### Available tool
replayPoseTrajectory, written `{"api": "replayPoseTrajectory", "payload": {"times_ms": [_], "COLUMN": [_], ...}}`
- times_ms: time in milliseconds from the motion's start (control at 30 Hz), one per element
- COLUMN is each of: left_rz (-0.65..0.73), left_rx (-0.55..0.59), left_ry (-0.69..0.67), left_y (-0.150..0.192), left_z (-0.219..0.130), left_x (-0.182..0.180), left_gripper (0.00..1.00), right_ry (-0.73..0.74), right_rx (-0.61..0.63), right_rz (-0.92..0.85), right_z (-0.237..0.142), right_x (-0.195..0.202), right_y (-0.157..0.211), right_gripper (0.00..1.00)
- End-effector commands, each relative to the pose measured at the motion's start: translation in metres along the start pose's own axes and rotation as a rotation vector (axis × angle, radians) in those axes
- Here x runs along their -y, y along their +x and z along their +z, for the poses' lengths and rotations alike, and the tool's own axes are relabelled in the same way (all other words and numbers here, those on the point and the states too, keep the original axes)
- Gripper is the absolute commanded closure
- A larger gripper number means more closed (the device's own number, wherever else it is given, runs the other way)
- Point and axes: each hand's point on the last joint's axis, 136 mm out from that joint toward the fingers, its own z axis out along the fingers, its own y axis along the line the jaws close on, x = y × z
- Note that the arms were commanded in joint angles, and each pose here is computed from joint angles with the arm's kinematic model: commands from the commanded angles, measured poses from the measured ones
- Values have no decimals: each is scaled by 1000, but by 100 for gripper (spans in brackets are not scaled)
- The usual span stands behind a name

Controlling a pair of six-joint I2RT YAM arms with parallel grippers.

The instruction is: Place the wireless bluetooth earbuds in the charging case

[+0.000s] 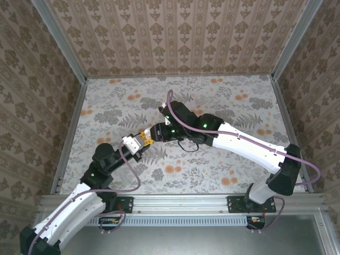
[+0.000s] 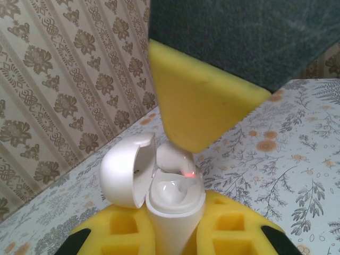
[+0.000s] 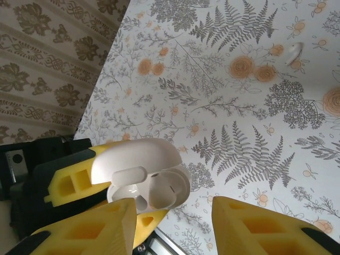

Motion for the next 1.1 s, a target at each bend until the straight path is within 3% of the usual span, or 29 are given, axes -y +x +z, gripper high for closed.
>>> {"api": "replayPoseTrajectory", "payload": {"times_ms": [0,533,767,1067], "left_rz": [-13,-16,-25,-31], "left_rx": [43,66,65,42], "left_ry": [2,29,40,52], "left_y": [-14,-17,-15,-9], "left_z": [1,2,2,4], "left_x": [-1,4,7,9], "left_gripper": [100,100,100,100], "right_ry": [4,12,-11,2], "right_rx": [-14,-62,-41,7], "right_rz": [11,20,41,52], "right_z": [0,19,20,10], "right_x": [-4,-2,-1,7], "right_y": [0,7,2,-4], "right_gripper": [58,64,83,91]}}
